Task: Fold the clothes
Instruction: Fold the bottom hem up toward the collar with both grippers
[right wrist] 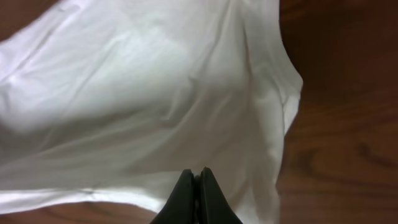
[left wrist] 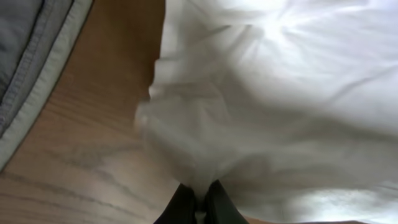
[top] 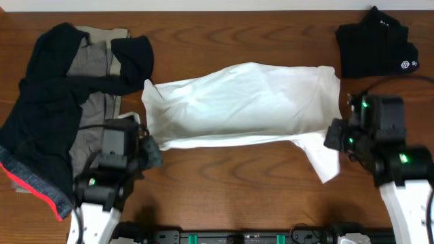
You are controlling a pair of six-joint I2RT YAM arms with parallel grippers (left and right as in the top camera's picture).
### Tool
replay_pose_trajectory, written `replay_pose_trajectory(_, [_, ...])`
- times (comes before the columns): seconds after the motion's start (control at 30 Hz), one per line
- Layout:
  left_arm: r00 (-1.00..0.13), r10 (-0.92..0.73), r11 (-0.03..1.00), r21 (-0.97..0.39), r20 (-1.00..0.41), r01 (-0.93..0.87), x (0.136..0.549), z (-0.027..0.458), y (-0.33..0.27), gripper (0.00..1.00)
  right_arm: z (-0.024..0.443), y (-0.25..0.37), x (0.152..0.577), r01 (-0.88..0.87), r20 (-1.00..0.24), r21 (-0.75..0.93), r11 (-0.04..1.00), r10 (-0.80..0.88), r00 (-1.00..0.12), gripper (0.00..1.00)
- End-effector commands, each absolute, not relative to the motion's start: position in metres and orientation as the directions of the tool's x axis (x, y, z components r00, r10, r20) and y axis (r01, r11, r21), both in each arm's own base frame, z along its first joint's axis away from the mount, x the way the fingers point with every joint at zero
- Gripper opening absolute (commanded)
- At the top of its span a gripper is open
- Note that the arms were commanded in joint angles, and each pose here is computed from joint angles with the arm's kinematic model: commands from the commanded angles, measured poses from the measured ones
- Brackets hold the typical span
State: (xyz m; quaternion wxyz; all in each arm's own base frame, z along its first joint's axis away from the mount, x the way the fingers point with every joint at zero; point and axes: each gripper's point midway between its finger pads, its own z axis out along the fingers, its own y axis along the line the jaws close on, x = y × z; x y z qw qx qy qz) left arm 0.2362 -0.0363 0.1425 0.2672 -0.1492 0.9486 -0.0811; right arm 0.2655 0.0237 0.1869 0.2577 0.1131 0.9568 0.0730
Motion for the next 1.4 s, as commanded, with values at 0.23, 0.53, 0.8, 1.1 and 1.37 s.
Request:
replay_pose_trajectory(0.23, [-0.837,-0.296,0.955,-0.153,-0.46,-0.254,0.278,0.111,-0.034,0.06,0.136,0.015,0.312,0.159,-0.4,0.098,0.982,0.185,-0.898,0.01])
replay_pose_trajectory(0.53, [-0.838,-0.27,0.963,-0.144,-0.475,-0.228,0.305,0.095,-0.038,0.06,0.102,0.006,0.351,0.148,-0.407,0.079,0.986,0.167,-0.898,0.01])
replay_pose_trajectory(0.8, [-0.86,-0.251,0.968,-0.121,-0.444,-0.22,0.312,0.075,-0.039,0.06,0.08,0.001,0.366,0.15,-0.398,0.07,0.986,0.166,-0.902,0.01])
replay_pose_trajectory(1.1, [-0.869,-0.247,0.969,-0.113,-0.428,-0.22,0.321,0.058,-0.041,0.06,0.055,-0.003,0.375,0.161,-0.369,0.066,0.985,0.174,-0.913,0.01])
replay_pose_trajectory(1.37, [-0.877,-0.246,0.969,-0.106,-0.412,-0.222,0.321,0.051,-0.041,0.95,0.045,-0.002,0.378,0.161,-0.361,0.068,0.985,0.175,-0.916,0.52])
